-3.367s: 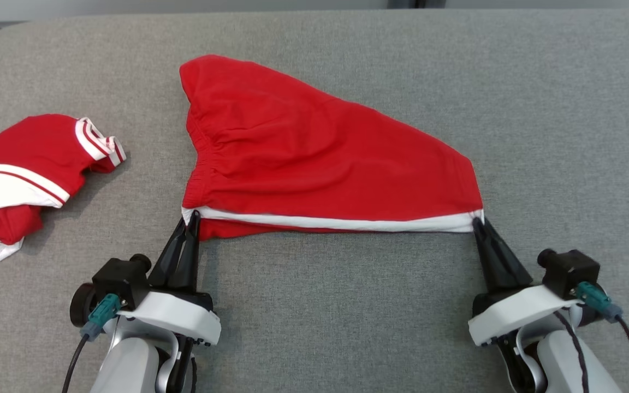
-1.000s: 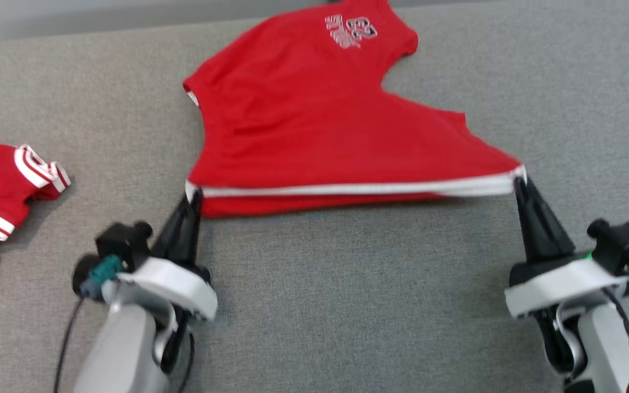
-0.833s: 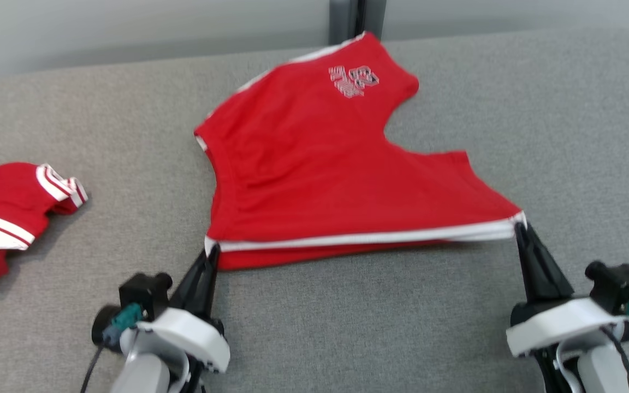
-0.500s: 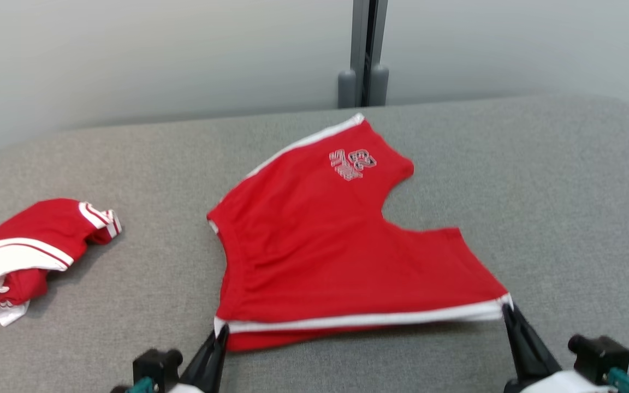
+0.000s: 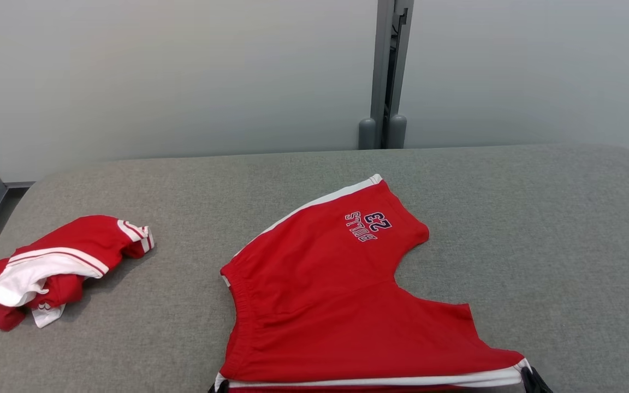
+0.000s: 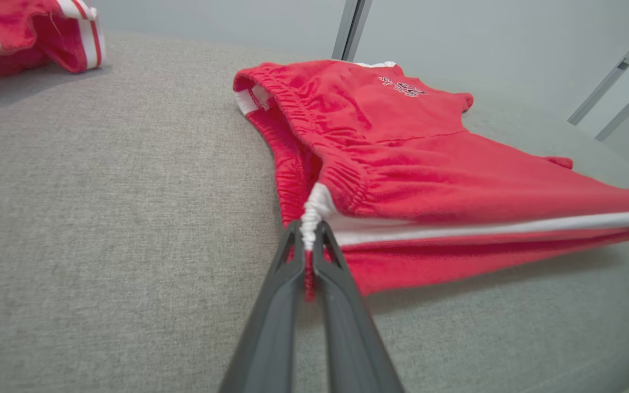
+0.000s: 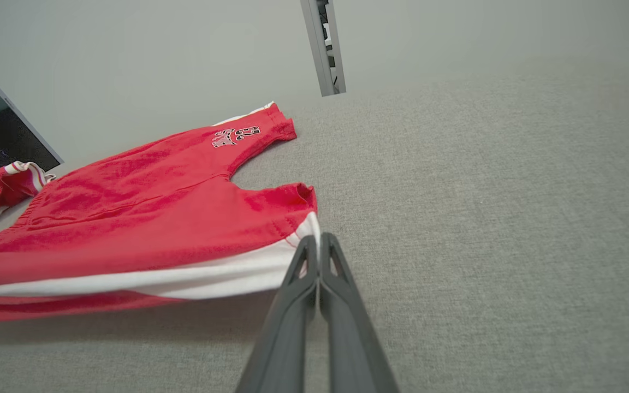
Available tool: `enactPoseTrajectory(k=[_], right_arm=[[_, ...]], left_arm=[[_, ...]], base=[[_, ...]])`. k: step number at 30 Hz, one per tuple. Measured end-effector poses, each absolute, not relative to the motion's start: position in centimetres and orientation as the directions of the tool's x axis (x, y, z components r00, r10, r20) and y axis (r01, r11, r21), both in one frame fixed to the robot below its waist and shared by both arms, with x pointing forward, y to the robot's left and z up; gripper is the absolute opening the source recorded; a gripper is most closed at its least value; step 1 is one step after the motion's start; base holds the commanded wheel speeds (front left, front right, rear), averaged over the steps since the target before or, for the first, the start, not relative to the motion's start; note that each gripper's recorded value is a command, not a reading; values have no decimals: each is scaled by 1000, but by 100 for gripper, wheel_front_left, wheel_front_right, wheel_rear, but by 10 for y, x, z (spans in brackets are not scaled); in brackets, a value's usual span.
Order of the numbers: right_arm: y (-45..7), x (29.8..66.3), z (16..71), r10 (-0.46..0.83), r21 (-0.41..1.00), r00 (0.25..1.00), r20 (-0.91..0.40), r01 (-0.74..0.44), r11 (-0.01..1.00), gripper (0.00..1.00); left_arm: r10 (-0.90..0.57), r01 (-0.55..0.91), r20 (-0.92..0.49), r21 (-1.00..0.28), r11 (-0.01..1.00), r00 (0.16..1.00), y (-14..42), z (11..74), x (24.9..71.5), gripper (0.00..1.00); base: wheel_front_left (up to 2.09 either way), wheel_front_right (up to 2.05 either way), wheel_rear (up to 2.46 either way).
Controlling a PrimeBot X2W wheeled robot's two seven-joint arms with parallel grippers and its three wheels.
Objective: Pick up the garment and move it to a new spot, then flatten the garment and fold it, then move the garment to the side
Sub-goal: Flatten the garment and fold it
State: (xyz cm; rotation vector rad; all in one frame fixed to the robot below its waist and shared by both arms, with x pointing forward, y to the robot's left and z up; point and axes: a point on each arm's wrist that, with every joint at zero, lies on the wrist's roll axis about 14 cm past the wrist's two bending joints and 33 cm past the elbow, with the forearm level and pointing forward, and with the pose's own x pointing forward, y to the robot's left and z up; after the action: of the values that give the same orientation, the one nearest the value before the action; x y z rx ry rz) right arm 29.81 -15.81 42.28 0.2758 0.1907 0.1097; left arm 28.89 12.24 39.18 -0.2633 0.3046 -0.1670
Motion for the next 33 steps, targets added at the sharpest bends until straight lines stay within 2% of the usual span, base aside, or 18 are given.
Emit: enactPoseTrajectory(k=[6,16,25,33], right_arm=[[-159,324,438,132,280,983,-124,-93,955,0],[-125,433,497,263,162,964,32,-265,951,0],[-86,520,502,345,102,938,25,-346,933,0],[-69,578,470,380,30,923,-51,-379,925,0]], left_arm=[[-185,117,-235,-274,954,954,126,404,296,0],[-184,157,-75,-276,948,980,127,455,355,0],[-173,156,-35,-283,946,984,133,470,406,0],[-169,144,-66,-288,947,983,135,458,441,0]], base=[[0,0,0],[0,0,0],[0,0,0],[0,0,0]])
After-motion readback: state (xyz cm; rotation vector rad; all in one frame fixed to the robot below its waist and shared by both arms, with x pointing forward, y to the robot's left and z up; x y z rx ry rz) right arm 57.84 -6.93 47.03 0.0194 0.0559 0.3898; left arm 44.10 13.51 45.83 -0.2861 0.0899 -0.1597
